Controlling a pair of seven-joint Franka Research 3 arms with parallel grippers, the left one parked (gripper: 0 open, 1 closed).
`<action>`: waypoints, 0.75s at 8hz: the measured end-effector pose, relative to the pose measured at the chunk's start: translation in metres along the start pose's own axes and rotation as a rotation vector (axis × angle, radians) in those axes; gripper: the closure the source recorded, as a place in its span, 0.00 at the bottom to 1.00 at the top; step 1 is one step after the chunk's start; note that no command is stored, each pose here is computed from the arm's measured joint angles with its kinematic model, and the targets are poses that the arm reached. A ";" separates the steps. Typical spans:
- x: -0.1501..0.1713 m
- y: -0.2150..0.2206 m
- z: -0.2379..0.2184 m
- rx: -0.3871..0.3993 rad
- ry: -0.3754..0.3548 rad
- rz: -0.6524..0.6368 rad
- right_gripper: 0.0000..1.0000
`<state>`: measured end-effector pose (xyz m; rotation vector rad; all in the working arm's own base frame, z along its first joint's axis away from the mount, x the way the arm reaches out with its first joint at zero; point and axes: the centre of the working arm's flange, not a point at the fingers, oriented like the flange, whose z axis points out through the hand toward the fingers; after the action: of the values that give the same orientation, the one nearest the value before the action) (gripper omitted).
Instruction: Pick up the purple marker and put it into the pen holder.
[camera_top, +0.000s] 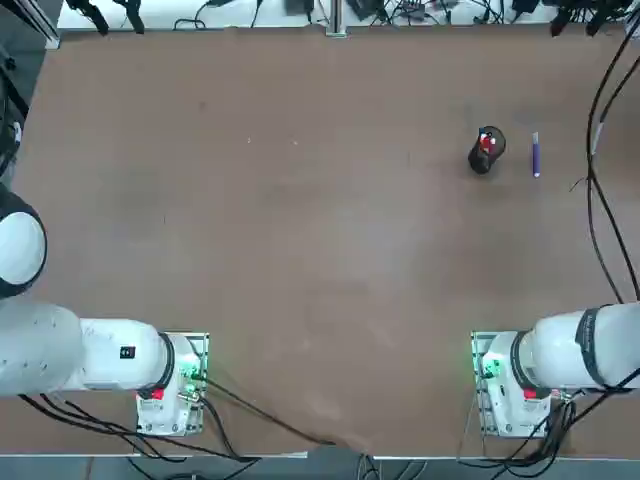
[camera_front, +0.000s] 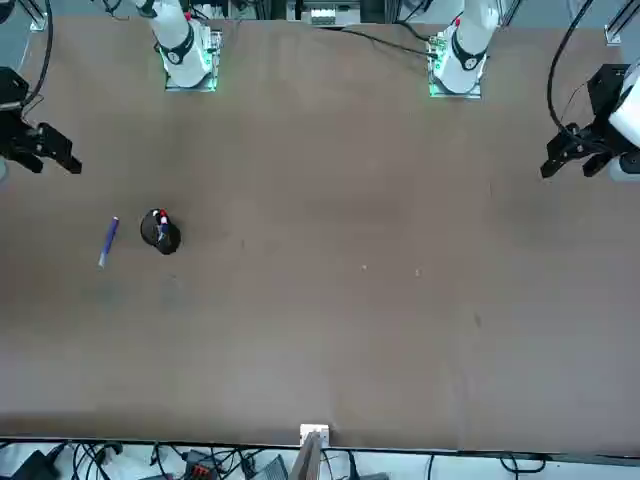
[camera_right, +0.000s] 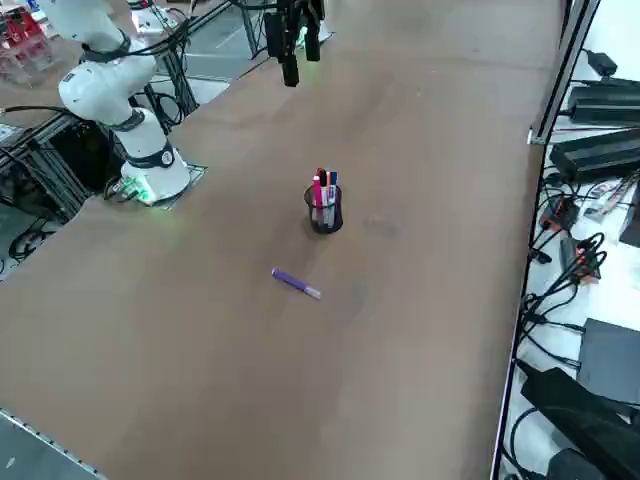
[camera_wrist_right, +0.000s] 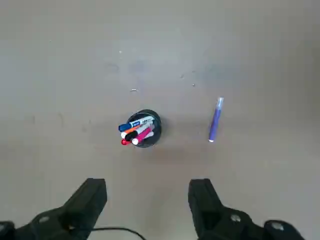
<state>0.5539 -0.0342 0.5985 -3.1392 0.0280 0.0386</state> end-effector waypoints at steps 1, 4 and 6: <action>0.000 0.000 0.000 0.000 -0.001 0.000 0.00; -0.001 0.000 0.001 0.000 -0.006 0.000 0.00; -0.001 0.000 0.001 0.000 -0.006 -0.001 0.00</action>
<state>0.5532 -0.0341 0.5980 -3.1388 0.0269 0.0484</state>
